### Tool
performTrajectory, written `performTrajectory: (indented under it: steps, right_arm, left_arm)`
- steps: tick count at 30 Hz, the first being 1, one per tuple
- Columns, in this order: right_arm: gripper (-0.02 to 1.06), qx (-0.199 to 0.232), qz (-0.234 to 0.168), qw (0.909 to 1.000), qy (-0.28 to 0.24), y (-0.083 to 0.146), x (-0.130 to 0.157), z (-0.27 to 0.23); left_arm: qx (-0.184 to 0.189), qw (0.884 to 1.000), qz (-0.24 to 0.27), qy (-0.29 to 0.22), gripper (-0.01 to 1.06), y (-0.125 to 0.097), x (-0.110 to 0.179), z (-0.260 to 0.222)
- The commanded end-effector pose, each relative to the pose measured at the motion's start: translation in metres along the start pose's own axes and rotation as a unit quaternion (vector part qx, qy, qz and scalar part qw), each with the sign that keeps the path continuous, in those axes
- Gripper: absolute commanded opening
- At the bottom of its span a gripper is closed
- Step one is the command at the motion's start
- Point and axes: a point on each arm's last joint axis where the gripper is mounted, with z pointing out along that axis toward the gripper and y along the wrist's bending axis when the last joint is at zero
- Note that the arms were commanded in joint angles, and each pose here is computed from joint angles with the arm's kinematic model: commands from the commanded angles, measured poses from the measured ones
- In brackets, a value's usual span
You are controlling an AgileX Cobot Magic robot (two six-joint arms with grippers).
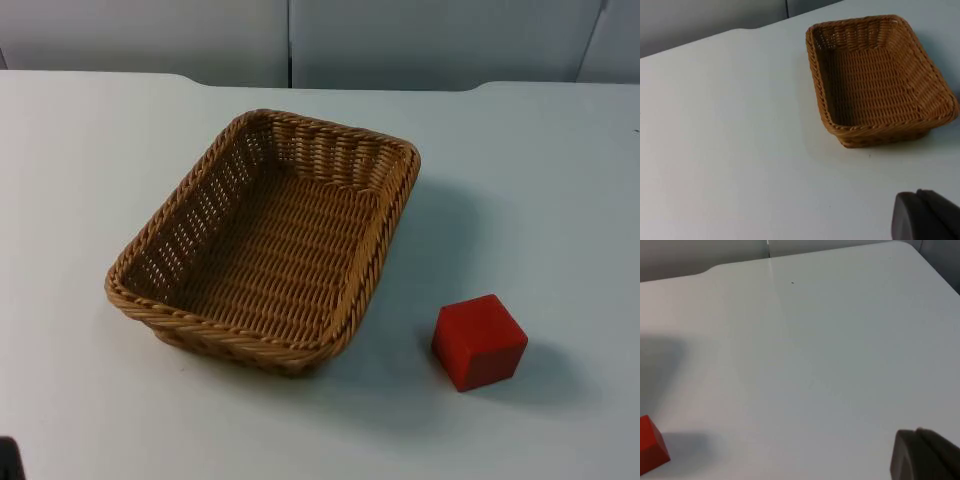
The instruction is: Pick up the basket with the left hand and place the cube into the basket with the right hand.
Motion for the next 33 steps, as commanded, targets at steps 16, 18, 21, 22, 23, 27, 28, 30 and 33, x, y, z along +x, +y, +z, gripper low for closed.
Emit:
performTrajectory:
  steps: [16, 18, 21, 22, 23, 27, 28, 30, 33]
  right_arm:
    - [0.0, 0.006, 0.0, 1.0, -0.001, -0.001, 0.001, 0.001]
    - [0.0, 0.006, 0.0, 1.0, -0.001, -0.001, 0.001, 0.001]
    - [0.0, 0.006, 0.0, 1.0, -0.001, -0.001, 0.001, 0.001]
    - [0.0, 0.006, 0.0, 1.0, -0.001, -0.001, 0.001, 0.001]
    - [0.0, 0.006, 0.0, 1.0, -0.001, -0.001, 0.001, 0.001]
    - [0.0, 0.006, 0.0, 1.0, -0.001, -0.001, 0.001, 0.001]
    - [0.0, 0.006, 0.0, 1.0, -0.001, -0.001, 0.001, 0.001]
    - [0.0, 0.006, 0.0, 1.0, -0.001, -0.001, 0.001, 0.001]
    - [0.0, 0.006, 0.0, 1.0, -0.001, -0.001, 0.001, 0.001]
  left_arm:
    - [0.251, 0.963, -0.062, 0.079, 0.0, -0.026, -0.081, 0.095]
    - [0.244, 0.961, -0.063, 0.117, 0.0, -0.022, -0.083, 0.122]
    - [0.23, 0.957, -0.083, 0.156, 0.0, -0.018, -0.081, 0.152]
    - [0.225, 0.953, -0.089, 0.18, 0.0, -0.016, -0.076, 0.169]
    - [0.219, 0.95, -0.094, 0.2, 0.0, -0.014, -0.071, 0.183]
    - [0.221, 0.927, -0.102, 0.283, 0.0, -0.012, -0.053, 0.232]
    - [0.222, 0.921, -0.107, 0.301, 0.0, -0.012, -0.051, 0.244]
    - [0.222, 0.917, -0.11, 0.312, 0.01, -0.011, -0.051, 0.256]
    - [0.222, 0.916, -0.113, 0.315, 0.15, -0.007, -0.063, 0.287]
